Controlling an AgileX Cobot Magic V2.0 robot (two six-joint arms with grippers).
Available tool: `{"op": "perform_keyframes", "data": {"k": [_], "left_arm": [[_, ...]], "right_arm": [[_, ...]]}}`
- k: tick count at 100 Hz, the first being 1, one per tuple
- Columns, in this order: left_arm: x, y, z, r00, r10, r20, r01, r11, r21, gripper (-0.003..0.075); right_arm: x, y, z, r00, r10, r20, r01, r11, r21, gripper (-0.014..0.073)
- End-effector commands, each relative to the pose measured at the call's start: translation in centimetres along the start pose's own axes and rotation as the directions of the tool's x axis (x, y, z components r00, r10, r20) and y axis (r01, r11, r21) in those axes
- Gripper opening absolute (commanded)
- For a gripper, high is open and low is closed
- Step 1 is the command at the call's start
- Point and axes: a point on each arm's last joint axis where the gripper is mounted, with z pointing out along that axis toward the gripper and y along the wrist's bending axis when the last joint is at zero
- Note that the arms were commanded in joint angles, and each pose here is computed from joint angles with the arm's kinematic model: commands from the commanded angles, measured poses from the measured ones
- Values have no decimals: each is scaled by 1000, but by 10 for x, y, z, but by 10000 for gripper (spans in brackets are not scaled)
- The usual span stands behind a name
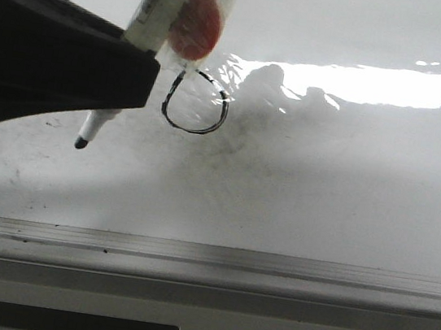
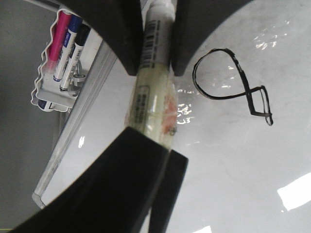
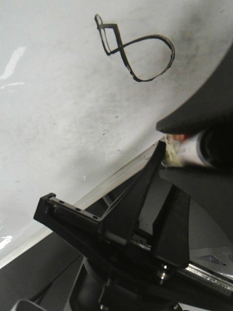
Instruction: Write number 8 on whiteboard
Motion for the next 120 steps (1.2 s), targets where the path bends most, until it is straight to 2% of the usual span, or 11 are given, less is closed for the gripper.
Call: {"op": "perform_keyframes", "data": {"k": [1,8,15,25,33,44,54,74,104,113,120], "left_arm": [[-18,2,0,992,-56,116,57,998,-10,-20],[-17,4,0,990,-95,101,98,995,-22,-20],[-14,9,0,974,-212,84,218,974,-69,-20],[-8,20,-1,914,-398,82,406,900,-156,-21],[-2,28,-3,834,-545,91,550,804,-225,-20],[4,32,-4,771,-632,79,627,730,-271,-21],[5,34,-5,739,-667,94,662,693,-286,-20],[8,33,-4,721,-690,66,675,677,-292,-20],[7,34,-5,723,-686,81,675,678,-291,-14],[7,34,-5,723,-686,81,675,678,-291,68],[7,34,-5,723,-686,81,675,678,-291,188]], "right_arm": [[-14,3,-10,995,0,100,0,1000,-6,183],[-14,1,-10,995,2,103,-2,1000,-2,333],[-14,-1,-10,995,6,102,-7,1000,5,400],[-14,-2,-10,995,10,95,-11,1000,10,385],[-14,-2,-10,995,10,95,-11,1000,10,365],[-13,-2,-10,995,18,94,-19,1000,9,356],[-13,-2,-10,995,24,94,-25,1000,8,351],[-13,-2,-10,995,27,94,-28,1000,8,351],[-13,-2,-10,996,34,88,-35,999,3,351],[-13,-2,-10,996,36,86,-37,999,1,351],[-12,-2,-10,996,38,83,-38,999,0,351]]}}
